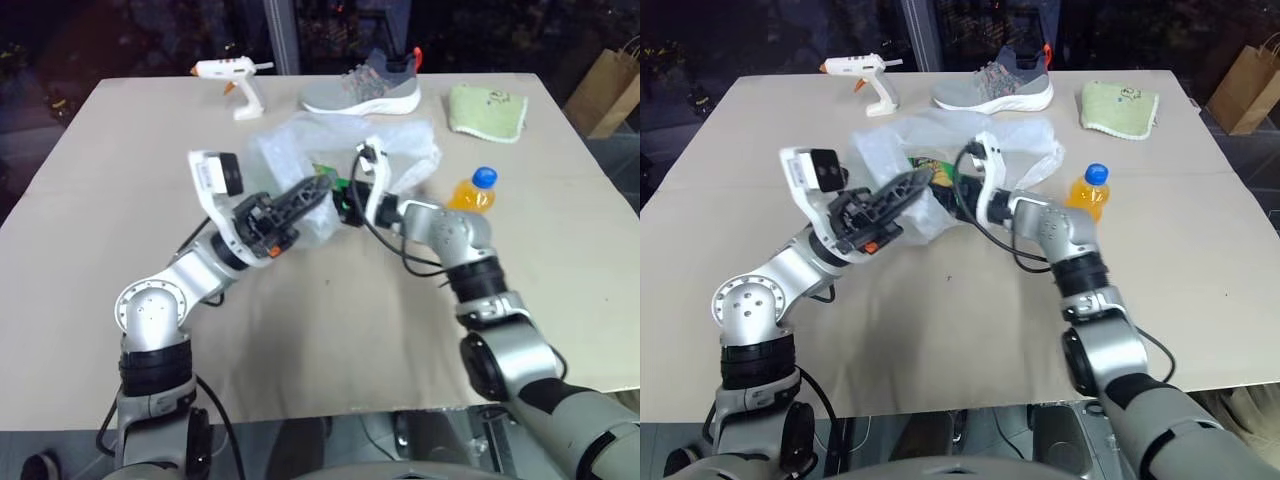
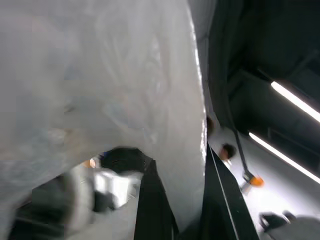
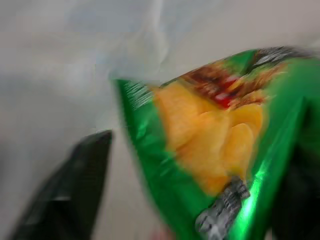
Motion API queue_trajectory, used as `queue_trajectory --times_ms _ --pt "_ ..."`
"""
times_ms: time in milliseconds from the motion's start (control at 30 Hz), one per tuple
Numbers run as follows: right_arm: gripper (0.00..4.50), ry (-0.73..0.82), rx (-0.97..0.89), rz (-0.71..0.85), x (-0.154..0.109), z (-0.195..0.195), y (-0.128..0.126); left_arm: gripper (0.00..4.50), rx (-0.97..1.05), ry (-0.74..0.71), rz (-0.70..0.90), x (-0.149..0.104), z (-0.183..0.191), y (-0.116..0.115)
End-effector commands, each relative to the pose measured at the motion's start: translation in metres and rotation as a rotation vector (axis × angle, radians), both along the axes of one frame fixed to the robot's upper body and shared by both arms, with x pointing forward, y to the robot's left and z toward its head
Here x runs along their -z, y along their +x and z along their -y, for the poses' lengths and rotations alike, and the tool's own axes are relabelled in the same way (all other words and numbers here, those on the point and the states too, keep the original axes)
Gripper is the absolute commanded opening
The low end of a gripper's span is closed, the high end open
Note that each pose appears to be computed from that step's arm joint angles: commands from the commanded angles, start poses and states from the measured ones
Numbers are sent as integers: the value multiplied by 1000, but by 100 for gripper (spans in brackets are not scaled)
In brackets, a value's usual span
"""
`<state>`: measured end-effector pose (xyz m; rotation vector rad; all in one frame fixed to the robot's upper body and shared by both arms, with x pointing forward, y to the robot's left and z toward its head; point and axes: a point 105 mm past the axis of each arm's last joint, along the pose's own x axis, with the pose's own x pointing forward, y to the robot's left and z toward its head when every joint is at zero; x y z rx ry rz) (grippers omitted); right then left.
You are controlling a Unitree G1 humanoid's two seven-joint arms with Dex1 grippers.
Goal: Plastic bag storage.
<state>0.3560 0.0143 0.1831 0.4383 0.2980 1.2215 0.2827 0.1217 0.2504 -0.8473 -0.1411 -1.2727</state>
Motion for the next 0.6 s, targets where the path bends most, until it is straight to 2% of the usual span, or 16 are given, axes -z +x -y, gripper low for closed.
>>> queue_trajectory --times_ms 33,300,500,533,600 --pt "447 -65 38 78 -1 22 -4 0 -82 -84 43 -18 -17 7" --pt "447 -144 272 260 -7 62 8 0 -156 -121 0 -13 -25 16" --pt "447 -163 169 394 -25 100 -33 0 -198 -151 -5 -15 -31 17" --pt "447 -174 175 431 -32 108 -38 0 -204 -155 -5 -16 -32 17" --pt "447 -159 247 548 -62 126 -40 0 -212 -158 -3 -17 -34 17"
